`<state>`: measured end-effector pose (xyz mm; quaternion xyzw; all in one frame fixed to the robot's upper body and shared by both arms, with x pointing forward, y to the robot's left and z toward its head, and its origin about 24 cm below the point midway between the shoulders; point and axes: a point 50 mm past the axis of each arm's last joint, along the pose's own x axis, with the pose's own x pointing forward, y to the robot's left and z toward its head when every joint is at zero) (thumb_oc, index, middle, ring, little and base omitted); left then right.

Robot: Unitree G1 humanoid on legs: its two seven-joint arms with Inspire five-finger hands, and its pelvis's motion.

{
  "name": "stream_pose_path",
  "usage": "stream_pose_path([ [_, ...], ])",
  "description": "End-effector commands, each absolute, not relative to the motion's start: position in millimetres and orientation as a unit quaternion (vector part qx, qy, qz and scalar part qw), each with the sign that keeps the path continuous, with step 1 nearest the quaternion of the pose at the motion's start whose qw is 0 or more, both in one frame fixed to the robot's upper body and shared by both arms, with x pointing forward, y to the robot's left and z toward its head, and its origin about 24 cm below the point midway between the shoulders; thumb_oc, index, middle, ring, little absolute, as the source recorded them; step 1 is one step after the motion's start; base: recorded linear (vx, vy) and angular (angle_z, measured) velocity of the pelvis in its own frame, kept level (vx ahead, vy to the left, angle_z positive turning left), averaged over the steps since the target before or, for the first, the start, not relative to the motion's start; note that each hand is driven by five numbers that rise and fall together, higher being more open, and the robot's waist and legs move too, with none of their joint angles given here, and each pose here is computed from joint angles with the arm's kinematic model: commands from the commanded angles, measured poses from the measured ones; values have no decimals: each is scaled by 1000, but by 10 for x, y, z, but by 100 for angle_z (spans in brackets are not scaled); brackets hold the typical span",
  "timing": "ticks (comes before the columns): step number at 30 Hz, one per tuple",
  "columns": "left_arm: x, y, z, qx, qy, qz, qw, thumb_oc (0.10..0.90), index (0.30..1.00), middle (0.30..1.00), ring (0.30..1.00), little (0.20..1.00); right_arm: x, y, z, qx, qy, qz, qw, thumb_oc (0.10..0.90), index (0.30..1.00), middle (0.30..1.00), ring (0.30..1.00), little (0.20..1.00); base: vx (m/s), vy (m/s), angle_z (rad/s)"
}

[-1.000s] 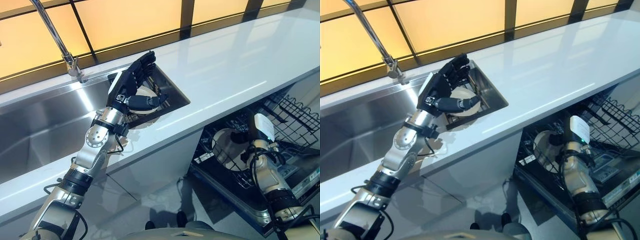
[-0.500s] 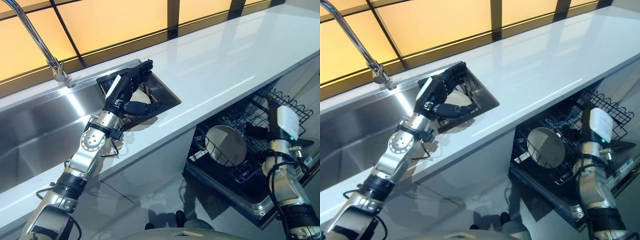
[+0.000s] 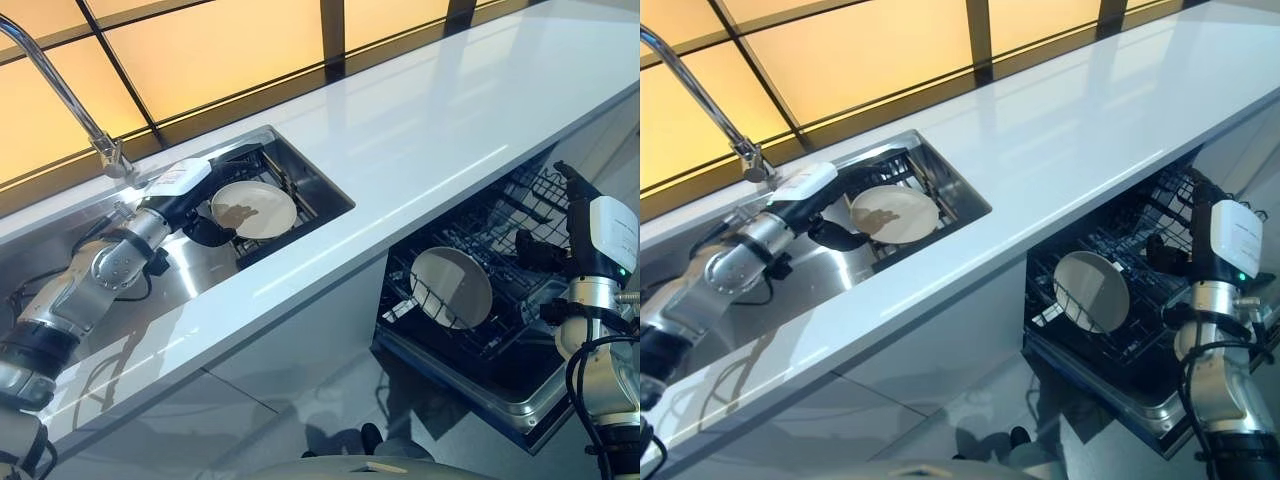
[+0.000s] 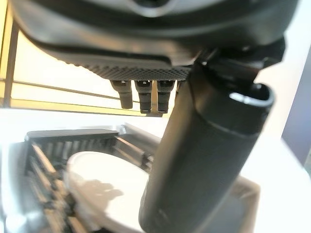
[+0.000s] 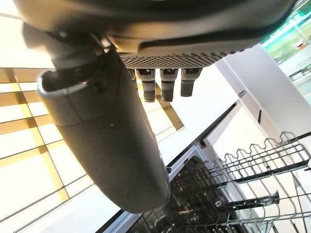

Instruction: Pick up plates and place into dishwasher.

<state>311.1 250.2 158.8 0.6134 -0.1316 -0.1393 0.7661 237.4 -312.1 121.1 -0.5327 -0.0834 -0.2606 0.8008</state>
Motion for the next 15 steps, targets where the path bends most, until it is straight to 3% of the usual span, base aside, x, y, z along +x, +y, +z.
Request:
stream_pose_path([
  [1, 3294, 2419, 2315, 651, -236, -61, 718, 800, 900, 900, 900, 900, 2510, -3026, 1885, -552, -222, -268, 758, 800, 900, 900, 900, 900, 0, 0, 0],
  [15, 3451, 2443, 2158, 625, -198, -60, 752, 800, 900, 900, 900, 900, 2479, -3010, 2027, -533, -262, -286, 752, 800, 900, 900, 900, 900, 11, -12, -3],
])
